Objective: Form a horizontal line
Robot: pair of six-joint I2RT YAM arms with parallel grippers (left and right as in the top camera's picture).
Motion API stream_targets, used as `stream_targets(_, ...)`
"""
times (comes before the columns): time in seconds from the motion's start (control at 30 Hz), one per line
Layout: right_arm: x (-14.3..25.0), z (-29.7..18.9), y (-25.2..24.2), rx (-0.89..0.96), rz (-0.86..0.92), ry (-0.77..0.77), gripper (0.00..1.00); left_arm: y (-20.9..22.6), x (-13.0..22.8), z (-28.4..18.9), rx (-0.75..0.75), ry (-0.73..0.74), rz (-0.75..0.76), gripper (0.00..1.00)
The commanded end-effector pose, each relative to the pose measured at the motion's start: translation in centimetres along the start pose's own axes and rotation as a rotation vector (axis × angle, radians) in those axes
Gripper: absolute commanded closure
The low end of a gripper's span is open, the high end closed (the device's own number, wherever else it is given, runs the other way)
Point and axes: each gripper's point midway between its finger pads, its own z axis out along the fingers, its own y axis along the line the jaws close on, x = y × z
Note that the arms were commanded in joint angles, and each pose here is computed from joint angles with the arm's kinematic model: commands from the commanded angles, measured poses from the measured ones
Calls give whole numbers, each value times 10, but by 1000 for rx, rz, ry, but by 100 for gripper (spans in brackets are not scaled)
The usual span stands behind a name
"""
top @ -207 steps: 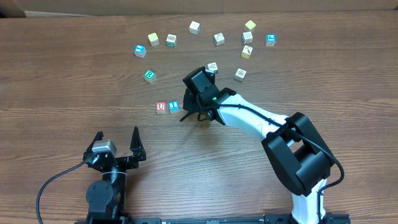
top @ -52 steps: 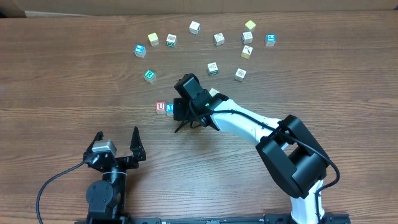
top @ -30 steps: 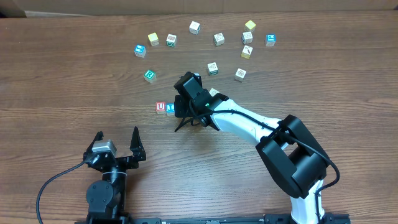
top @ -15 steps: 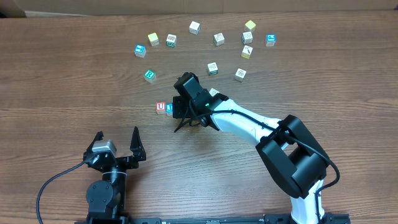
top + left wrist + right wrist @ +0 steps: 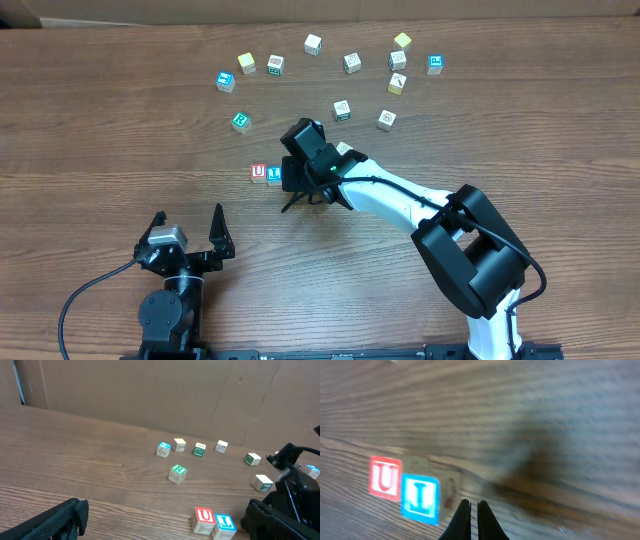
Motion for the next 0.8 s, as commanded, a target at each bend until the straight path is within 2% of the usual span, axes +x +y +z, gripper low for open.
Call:
stream_targets(0.0, -1, -15, -1, 16, 76, -4, 96, 0, 0, 0, 3, -5, 21, 0)
stream_targets(0.1, 10, -15, -4, 28, 148, 46, 96, 0, 0, 0, 3, -5, 21, 0)
stream_targets(0.27, 29, -12, 8, 6, 123, 97, 96, 0, 0, 0, 3, -5, 21, 0)
stream_targets(0.43, 39, -4, 26, -25, 70, 91, 96, 0, 0, 0, 3, -5, 21, 1)
stream_targets(0.77, 42, 9, 27, -28, 64, 84, 96, 0, 0, 0, 3, -5, 21, 0)
